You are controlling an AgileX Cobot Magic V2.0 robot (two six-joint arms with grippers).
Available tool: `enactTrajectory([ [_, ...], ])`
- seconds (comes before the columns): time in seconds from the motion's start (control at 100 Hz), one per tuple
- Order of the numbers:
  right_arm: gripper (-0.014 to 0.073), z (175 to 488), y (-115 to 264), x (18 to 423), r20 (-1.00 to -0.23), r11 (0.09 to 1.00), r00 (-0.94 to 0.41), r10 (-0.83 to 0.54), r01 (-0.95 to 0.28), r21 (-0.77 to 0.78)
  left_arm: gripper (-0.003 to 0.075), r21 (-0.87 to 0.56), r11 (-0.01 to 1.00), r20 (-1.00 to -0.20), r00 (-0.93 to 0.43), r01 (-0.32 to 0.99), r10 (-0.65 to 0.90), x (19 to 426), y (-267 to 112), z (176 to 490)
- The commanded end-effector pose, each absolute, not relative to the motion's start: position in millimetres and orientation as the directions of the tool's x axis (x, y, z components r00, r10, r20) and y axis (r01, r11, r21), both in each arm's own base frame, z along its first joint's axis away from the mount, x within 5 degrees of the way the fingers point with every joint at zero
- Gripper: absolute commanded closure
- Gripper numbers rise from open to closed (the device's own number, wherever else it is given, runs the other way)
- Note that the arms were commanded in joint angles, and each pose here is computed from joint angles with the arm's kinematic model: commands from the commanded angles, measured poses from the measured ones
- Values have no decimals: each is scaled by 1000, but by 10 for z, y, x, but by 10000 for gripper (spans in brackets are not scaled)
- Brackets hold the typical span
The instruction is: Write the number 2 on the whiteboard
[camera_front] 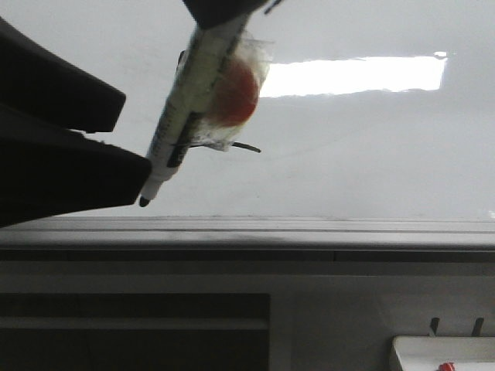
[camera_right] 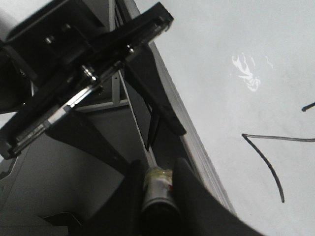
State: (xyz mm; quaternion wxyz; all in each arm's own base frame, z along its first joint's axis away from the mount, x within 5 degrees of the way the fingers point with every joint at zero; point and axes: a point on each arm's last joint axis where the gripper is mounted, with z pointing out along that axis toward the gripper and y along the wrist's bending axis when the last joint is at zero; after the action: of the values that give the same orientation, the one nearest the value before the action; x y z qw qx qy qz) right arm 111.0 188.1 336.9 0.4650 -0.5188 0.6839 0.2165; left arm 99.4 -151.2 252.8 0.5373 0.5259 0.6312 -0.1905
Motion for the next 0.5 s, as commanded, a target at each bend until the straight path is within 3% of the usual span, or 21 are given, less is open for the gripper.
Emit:
enactTrajectory([
  [0.0,667,3594,1914,1111,-915,392,40,-402,-895,-211,349,305,369,-912,158,878,378,1004,-1595,2680],
  [0.3,667,3612,1932,1092,-921,387,54,-385,-897,-214,362,298,356,-919,165,886,359,997,-1621,2684],
  [0.4,667,3597,1929,1086,-916,381,47,-399,-900,-212,445,298,356,-919,165,886,359,997,-1621,2684],
  [0.49,667,3596,1929,1085,-917,382,41,-397,-901,-206,587,298,356,-919,165,886,359,997,-1621,2684],
])
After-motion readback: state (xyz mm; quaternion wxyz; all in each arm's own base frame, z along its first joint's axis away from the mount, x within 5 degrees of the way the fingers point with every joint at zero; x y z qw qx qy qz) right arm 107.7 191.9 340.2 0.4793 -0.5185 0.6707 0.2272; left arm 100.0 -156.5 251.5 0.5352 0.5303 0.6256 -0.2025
